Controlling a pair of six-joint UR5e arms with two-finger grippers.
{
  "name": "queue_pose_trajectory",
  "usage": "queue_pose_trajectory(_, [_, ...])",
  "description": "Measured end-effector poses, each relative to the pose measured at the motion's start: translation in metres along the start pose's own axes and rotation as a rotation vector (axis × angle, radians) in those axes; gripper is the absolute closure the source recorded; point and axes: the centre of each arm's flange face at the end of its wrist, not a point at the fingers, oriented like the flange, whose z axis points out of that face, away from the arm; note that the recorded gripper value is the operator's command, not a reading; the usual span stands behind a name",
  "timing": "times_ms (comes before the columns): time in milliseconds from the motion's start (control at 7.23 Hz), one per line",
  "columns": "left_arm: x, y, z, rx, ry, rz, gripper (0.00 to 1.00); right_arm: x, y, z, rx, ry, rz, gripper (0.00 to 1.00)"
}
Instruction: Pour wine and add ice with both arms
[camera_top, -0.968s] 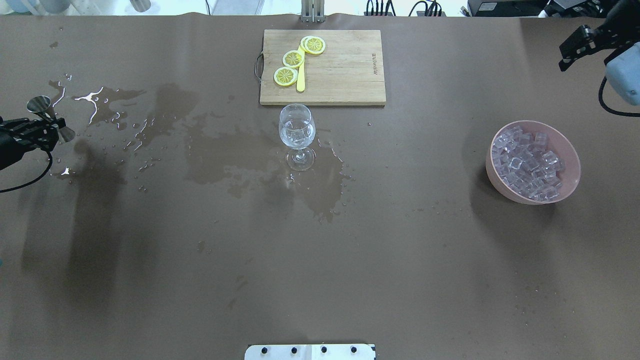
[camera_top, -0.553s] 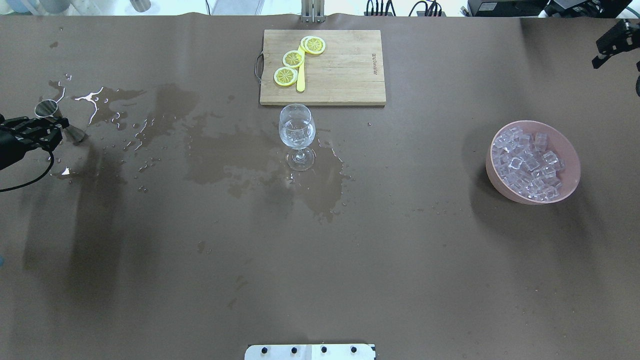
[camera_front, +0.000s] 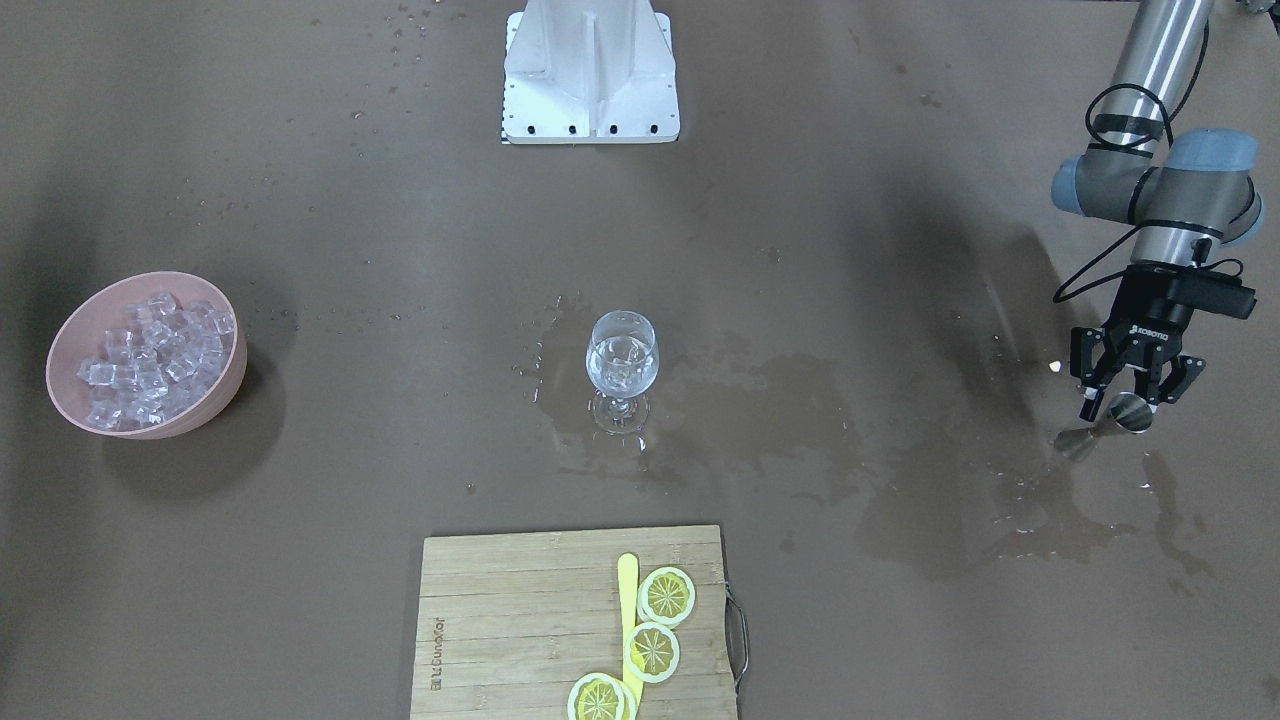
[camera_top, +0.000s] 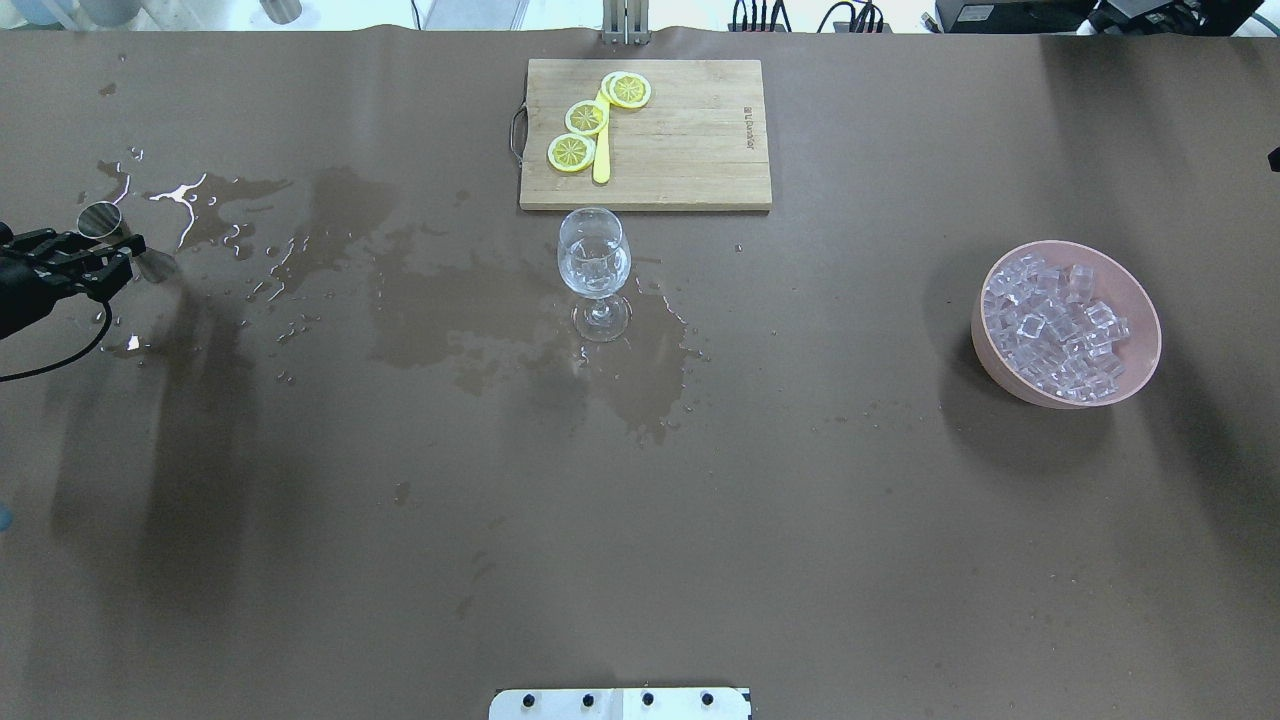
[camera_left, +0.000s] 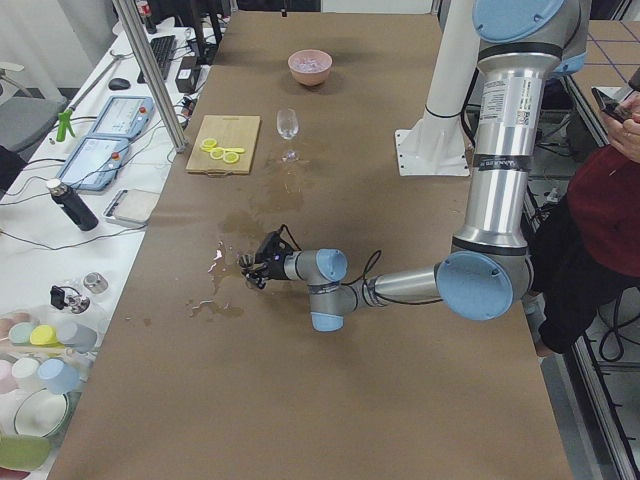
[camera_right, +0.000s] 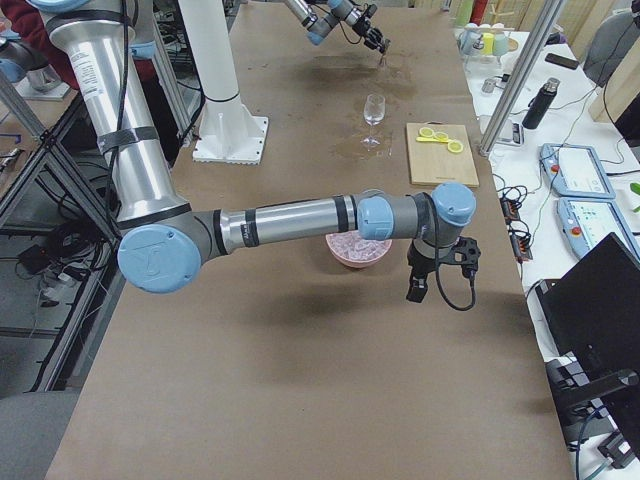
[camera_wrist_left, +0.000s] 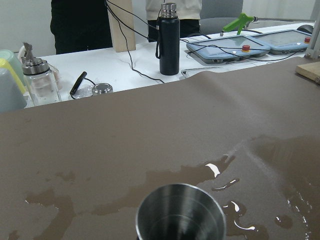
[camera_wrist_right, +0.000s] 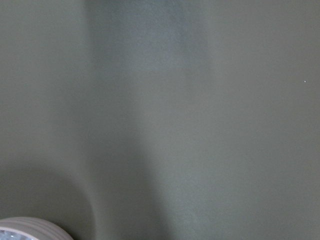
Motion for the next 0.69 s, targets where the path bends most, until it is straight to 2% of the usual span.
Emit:
queue_pose_trajectory(276, [0.002,-0.003,-0.002,-0.004,0.012,-0.013,0.02,0.03,0.032,0.011,0.001,0.004,0.017,0.0])
queue_pose_trajectory(691, [-0.006,-0.032,-0.007,-0.09,0.033,-0.047,0.02,0.059,0.064,0.008,0.011,0.008,0.047,0.0])
